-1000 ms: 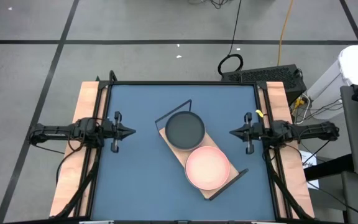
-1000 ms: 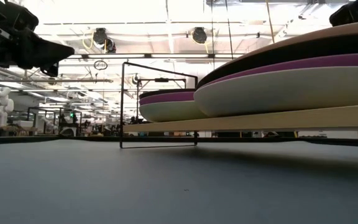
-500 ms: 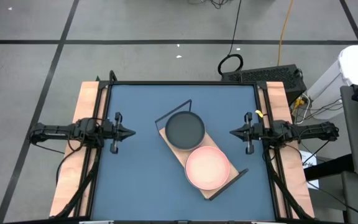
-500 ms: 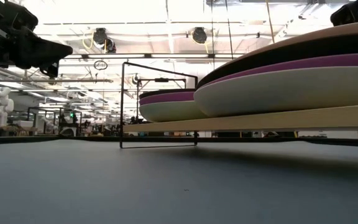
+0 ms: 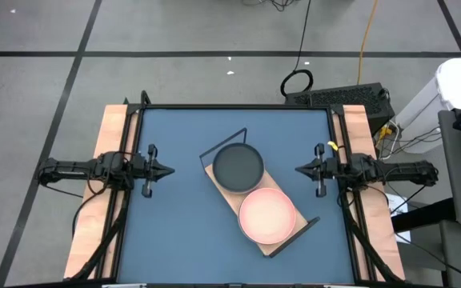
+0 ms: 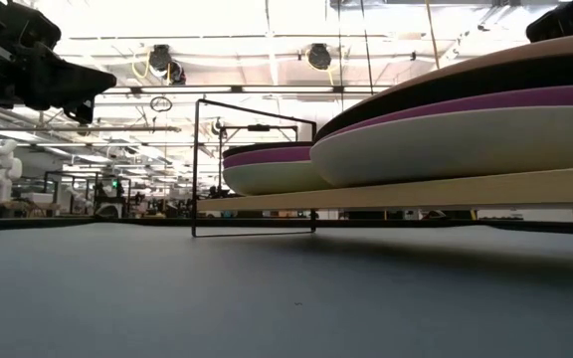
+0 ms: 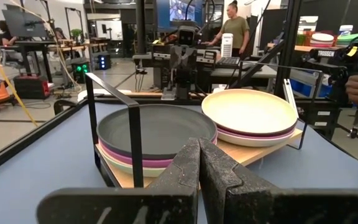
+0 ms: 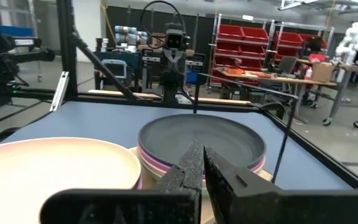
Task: Place and stack plates onto a shelf
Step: Return to Home Position
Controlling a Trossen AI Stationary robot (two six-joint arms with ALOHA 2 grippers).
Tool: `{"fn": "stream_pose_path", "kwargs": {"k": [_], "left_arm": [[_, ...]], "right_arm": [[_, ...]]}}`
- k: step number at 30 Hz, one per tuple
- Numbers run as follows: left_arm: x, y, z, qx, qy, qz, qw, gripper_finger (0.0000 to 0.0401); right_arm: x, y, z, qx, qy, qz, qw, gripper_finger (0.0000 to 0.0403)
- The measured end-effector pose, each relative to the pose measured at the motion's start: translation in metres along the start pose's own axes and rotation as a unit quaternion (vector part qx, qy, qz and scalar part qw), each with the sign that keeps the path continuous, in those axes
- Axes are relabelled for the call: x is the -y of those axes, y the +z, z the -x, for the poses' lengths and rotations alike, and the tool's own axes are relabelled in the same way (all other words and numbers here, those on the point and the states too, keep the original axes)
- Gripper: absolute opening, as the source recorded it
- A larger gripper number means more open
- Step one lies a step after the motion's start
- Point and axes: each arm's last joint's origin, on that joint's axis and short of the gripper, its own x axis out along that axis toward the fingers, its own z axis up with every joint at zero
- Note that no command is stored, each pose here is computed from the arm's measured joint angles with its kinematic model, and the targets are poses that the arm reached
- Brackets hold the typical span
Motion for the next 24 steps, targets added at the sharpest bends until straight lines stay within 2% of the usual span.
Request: {"fn": "stream_pose_path", "kwargs": {"k": [4, 9, 17, 24], "left_arm": [[0.0, 0.0, 0.0, 0.0, 0.0, 0.0, 1.0, 0.0003], [0.0, 0.0, 0.0, 0.0, 0.0, -0.002, 1.0, 0.0003], [0.0, 0.0, 0.0, 0.0, 0.0, 0.0, 1.0, 0.0003], [0.0, 0.0, 0.0, 0.0, 0.0, 0.0, 1.0, 0.0003]], "right_arm": [[0.001, -0.001, -0.001, -0.007, -0.006, -0.011, 1.0, 0.0], [0.001, -0.001, -0.001, -0.008, -0.006, 0.004, 1.0, 0.0], [0.002, 0.012, -0.001, 0.062, -0.014, -0.005, 0.998, 0.0], [0.003, 0.013, -0.001, 0.067, -0.014, -0.005, 0.998, 0.0]]}}
